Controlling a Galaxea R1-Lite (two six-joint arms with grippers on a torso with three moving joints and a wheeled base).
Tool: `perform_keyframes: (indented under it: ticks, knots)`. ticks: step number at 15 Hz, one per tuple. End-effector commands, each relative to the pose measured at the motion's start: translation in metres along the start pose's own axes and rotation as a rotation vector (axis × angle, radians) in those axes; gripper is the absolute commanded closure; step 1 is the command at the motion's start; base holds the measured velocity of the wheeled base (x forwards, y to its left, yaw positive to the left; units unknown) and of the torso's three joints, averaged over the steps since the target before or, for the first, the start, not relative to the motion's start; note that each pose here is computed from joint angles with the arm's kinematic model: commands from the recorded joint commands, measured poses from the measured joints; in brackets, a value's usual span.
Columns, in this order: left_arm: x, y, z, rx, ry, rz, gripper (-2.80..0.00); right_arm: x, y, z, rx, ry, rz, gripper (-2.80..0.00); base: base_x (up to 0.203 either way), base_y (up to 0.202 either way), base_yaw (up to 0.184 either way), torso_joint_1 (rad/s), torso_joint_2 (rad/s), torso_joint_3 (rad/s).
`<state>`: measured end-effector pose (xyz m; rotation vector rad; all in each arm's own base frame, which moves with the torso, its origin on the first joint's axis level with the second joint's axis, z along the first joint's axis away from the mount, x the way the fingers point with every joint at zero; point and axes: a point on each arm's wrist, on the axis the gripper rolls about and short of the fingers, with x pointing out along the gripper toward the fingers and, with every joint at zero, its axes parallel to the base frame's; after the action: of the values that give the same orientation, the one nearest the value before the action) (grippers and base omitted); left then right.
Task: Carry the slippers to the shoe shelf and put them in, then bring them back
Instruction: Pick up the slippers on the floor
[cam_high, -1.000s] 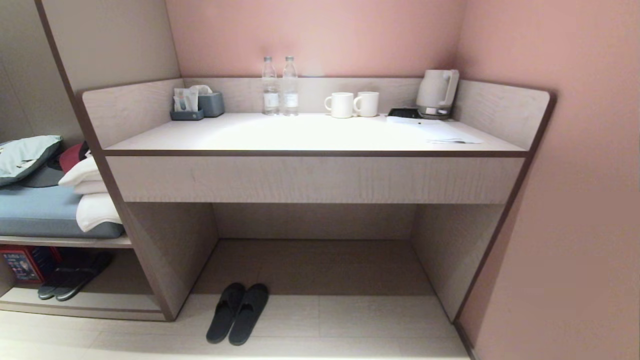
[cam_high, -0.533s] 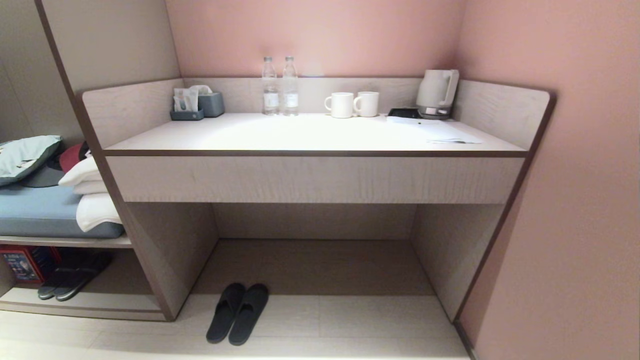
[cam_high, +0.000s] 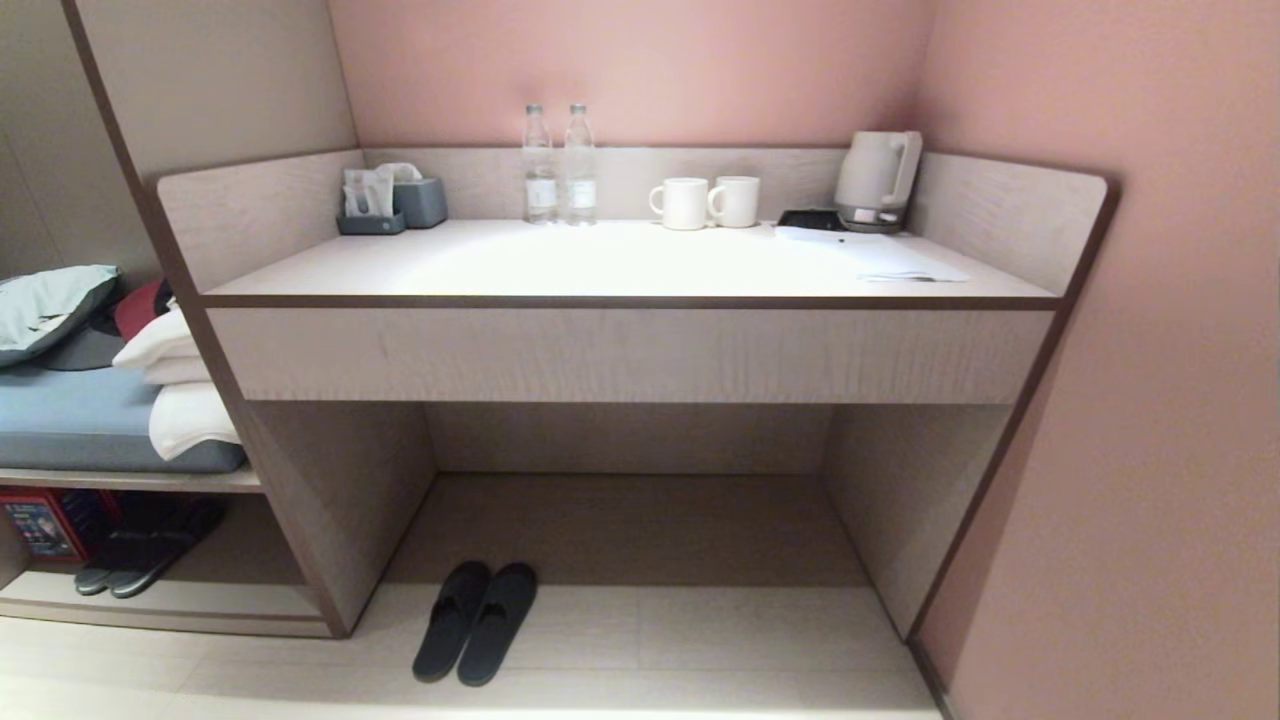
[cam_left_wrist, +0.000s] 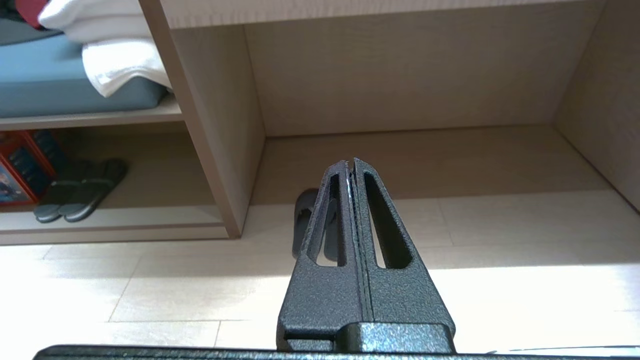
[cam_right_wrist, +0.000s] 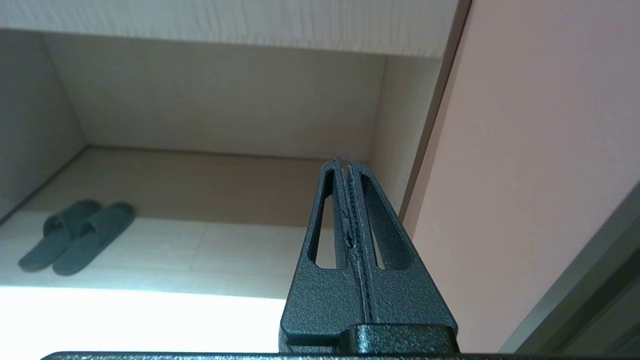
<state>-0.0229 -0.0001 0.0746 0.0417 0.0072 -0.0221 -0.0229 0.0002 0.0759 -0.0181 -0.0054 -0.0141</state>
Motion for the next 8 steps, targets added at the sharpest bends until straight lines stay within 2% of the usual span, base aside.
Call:
perform_keyframes:
  ticks: [1, 8]
  knots:
    - [0.0001, 0.0, -0.0002, -0.004, 0.001, 0.001, 0.0, 0.0002, 0.0002, -0.0118, 0.0, -0.001, 0.0, 0.0, 0.0, 0.0, 0.0, -0.002, 0.0, -0.162]
    - [0.0001, 0.0003, 0.0001, -0.022, 0.0, 0.014, 0.0, 0.0002, 0.0002, -0.0118, 0.0, -0.001, 0.0, 0.0, 0.0, 0.0, 0.0, 0.002, 0.0, -0.19]
